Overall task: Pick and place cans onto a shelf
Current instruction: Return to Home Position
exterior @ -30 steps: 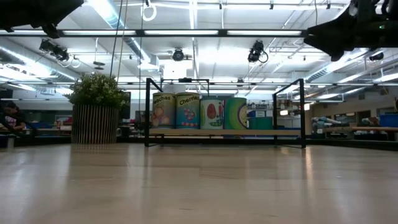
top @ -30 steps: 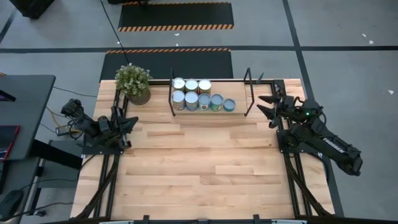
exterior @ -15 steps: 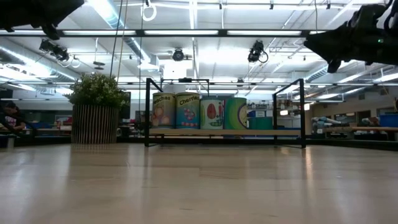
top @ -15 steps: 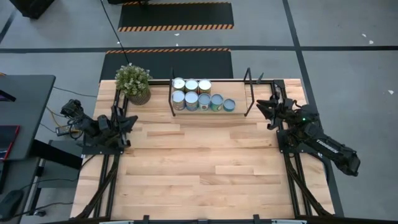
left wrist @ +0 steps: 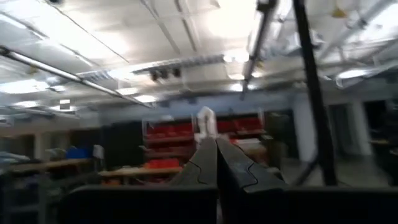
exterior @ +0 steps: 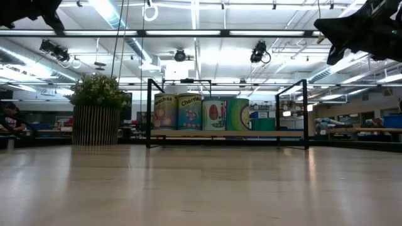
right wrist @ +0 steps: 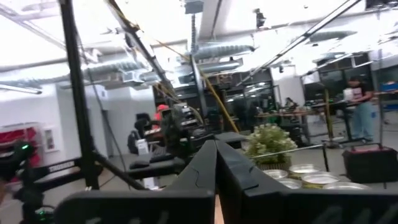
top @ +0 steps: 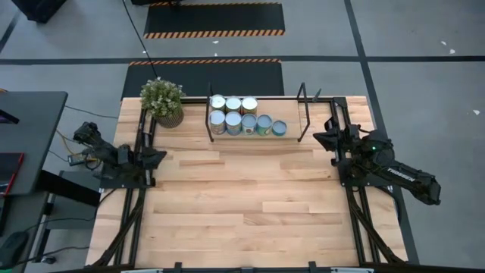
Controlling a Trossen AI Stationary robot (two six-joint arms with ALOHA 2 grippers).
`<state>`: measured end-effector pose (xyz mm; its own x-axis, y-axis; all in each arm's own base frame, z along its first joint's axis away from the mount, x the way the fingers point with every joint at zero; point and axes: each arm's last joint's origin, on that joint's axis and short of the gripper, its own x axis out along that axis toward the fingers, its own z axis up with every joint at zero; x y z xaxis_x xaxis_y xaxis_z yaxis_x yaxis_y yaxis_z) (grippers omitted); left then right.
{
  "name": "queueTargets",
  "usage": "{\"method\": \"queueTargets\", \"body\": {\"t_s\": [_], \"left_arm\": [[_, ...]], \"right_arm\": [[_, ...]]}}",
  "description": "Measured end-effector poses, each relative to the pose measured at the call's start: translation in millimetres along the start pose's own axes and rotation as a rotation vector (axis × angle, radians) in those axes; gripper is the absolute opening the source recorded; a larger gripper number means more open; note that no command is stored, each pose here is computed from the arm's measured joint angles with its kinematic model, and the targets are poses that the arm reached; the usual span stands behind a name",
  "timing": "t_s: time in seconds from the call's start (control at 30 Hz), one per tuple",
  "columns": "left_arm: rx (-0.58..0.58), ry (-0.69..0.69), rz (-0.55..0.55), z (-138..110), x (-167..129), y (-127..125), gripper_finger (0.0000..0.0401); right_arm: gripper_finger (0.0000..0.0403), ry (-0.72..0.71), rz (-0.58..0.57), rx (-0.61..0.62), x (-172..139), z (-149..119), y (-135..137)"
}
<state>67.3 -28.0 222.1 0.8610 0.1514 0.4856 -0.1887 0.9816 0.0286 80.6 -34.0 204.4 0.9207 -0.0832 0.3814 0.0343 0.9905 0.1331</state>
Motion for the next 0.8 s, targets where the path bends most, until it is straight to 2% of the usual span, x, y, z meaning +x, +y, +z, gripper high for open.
{"method": "queueTargets", "body": {"t_s": [0.13, 0.33, 0.47, 0.57, 0.63, 0.73, 0.8], "left_arm": [[-0.004, 0.02, -0.062, -7, 2, -2, 0.0], [-0.022, -0.06, -0.138, -6, 5, 1, 0.0], [-0.091, -0.062, -0.232, -10, 7, 2, 0.0], [-0.13, -0.013, -0.266, -16, 9, 4, 0.0], [-0.115, 0.025, -0.265, -21, 10, 5, 0.0], [-0.051, 0.15, -0.251, -34, 10, 7, 0.0001], [-0.069, 0.232, -0.257, -42, 9, 7, 0.0004]], "right_arm": [[0.0013, 0.007, -0.005, 0.007, 0, -1, 0], [0.0044, 0.008, -0.003, 0.006, 0, -1, 0], [0.0051, 0.009, -0.003, 0.006, 0, -1, 0], [0.0051, 0.008, -0.003, 0.006, 0, -1, 0], [0.005, 0.009, -0.003, 0.006, 0, -1, 0], [0.0051, 0.009, -0.003, 0.006, 0, -1, 0], [0.0052, 0.009, -0.003, 0.006, 0, -1, 0]]}}
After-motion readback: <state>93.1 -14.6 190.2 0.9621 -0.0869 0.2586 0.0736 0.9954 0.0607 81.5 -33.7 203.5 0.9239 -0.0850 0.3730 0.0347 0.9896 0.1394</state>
